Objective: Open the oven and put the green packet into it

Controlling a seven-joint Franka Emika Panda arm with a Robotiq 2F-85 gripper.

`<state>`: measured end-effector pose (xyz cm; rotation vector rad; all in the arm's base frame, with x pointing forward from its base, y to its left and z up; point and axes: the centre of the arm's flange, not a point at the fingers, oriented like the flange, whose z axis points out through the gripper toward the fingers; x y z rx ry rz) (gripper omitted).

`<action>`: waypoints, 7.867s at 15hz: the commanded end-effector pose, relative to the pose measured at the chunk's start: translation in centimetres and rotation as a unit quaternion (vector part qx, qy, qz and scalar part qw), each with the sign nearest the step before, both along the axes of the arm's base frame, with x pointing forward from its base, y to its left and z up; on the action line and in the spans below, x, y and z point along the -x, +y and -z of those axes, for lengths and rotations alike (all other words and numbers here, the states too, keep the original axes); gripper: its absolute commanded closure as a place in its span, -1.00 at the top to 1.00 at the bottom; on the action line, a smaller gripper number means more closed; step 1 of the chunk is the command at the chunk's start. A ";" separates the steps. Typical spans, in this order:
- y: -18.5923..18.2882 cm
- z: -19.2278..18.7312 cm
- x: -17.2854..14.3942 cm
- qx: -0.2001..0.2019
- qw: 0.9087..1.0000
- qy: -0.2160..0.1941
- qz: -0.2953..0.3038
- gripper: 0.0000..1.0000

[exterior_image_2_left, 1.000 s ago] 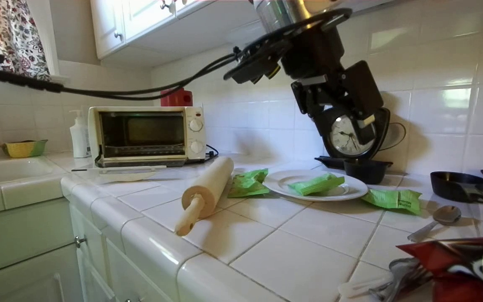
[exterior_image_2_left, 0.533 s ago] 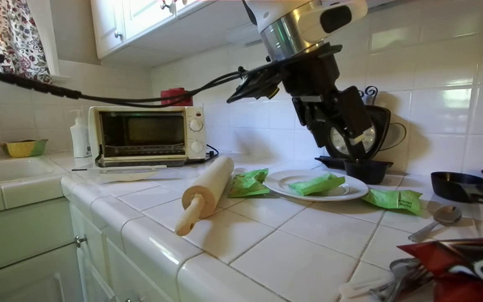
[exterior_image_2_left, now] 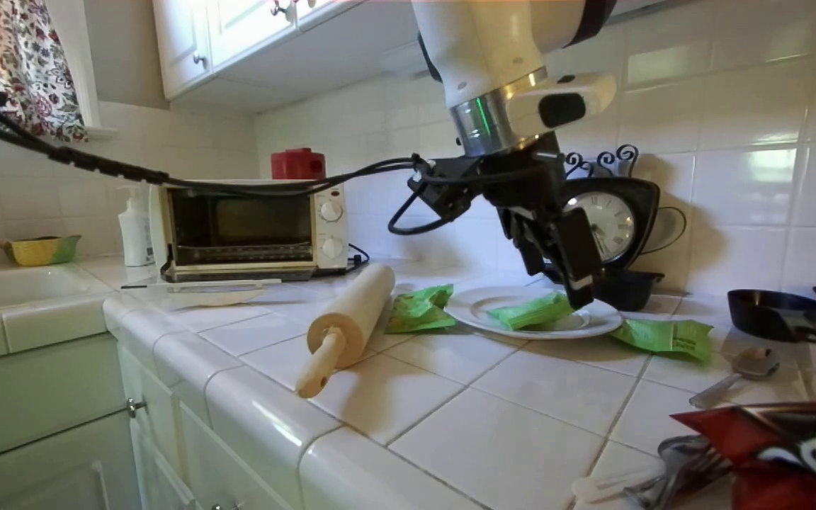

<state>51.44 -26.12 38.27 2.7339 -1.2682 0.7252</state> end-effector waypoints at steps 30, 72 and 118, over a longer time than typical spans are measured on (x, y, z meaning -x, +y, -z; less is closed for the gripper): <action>5.6 -1.0 5.0 -0.061 0.996 -0.053 0.036 -0.99; 26.4 -3.1 -0.7 0.067 0.935 -0.087 -0.336 -0.99; 39.6 -1.0 -0.5 -0.096 0.827 -0.275 -0.481 -0.99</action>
